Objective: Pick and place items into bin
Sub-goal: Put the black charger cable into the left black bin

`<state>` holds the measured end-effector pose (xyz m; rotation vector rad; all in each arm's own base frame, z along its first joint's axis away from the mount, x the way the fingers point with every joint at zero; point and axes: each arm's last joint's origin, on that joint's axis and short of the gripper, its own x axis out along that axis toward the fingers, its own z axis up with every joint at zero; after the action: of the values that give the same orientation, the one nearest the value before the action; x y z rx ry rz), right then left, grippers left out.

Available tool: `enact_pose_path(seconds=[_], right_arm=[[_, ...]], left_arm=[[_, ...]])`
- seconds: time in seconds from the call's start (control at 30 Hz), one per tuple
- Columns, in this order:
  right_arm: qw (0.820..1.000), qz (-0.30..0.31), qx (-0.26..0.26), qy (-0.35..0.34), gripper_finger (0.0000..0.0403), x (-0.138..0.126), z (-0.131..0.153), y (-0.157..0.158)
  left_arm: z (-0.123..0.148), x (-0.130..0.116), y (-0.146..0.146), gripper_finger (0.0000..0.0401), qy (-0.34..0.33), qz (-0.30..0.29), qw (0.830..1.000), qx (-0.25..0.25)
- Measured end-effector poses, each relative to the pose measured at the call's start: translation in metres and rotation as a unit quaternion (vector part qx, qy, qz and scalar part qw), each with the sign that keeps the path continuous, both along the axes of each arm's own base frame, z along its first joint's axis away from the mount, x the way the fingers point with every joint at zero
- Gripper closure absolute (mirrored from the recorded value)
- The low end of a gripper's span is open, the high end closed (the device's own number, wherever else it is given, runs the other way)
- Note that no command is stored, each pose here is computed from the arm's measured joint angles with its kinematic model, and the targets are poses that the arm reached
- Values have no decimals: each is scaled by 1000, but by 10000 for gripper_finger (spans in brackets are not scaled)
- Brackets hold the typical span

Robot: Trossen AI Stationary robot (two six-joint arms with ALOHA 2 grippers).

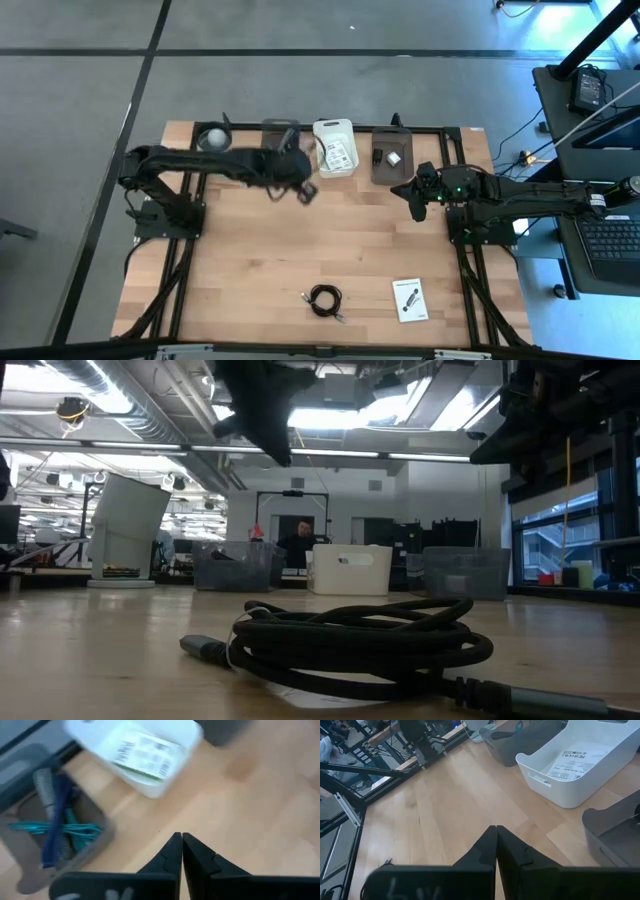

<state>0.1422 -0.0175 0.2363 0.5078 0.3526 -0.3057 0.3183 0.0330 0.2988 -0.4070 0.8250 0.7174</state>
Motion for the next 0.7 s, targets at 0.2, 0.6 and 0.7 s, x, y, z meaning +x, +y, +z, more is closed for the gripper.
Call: enact_pose_path(seconds=[0.2, 0.6, 0.7], right_arm=[[999, 11, 31, -20, 394, 2, 2, 1], [996, 73, -47, -32, 401, 48, 35, 37], [996, 69, -58, 24, 401, 60, 41, 43]], left_arm=[[-6, 6, -45, 400, 22, -103, 994, 27], [-27, 2, -87, 400, 28, -271, 962, 33], [-42, -5, -92, 400, 27, -276, 961, 8]])
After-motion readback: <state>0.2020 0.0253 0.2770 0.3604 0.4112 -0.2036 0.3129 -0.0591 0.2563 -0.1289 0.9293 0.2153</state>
